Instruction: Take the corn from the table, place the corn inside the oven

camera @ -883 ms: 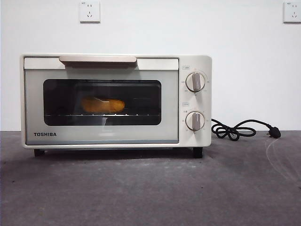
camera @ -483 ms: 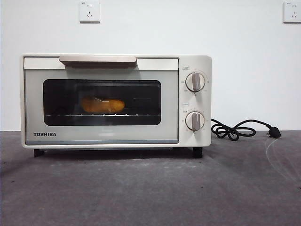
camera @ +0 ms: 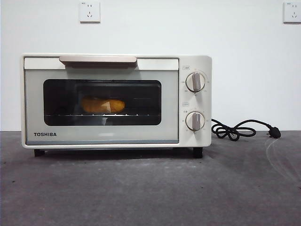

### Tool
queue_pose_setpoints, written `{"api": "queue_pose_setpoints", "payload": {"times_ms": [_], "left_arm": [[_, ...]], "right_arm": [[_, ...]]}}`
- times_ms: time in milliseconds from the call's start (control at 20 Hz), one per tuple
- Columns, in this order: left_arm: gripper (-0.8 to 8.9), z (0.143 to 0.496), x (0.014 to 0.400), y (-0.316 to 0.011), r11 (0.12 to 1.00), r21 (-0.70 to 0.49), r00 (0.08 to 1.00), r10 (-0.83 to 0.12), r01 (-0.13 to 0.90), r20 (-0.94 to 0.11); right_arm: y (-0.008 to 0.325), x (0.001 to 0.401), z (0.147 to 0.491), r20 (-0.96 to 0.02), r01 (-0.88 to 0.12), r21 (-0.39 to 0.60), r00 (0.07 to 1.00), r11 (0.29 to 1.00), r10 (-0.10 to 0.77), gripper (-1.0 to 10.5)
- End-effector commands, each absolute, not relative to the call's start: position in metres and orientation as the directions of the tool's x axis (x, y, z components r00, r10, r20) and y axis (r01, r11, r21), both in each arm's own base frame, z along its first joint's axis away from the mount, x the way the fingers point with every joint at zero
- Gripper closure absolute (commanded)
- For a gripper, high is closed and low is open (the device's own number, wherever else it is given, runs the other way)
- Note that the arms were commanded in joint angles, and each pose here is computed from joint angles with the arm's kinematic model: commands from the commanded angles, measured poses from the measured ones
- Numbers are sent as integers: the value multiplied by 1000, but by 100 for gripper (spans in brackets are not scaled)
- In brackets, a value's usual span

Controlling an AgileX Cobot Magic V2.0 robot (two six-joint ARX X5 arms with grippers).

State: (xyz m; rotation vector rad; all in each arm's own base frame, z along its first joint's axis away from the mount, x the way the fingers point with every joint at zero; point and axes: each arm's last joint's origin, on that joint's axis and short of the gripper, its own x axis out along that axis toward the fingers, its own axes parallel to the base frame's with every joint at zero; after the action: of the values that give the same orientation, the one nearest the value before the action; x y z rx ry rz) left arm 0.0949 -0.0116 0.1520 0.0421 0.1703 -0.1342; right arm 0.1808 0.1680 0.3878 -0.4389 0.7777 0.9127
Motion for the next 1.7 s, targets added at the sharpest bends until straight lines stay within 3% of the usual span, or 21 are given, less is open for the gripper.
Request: {"api": "queue_pose_setpoints", "payload": {"times_ms": [50,500,1700], "left_arm": [[817,149,95,-12,990,27,976,-135,142,-173],[817,151,95,-12,988,53,977,-136,146,-163],[817,143,99,-12,987,50,958,-133,150,-253]], "right_arm": [[168,181,386,-759,-834,-22,373,552,534,958],[168,181,386,-759,-833,-22,374,552,534,958],[168,181,386,-760,-831,-28,379,556,528,958]]}}
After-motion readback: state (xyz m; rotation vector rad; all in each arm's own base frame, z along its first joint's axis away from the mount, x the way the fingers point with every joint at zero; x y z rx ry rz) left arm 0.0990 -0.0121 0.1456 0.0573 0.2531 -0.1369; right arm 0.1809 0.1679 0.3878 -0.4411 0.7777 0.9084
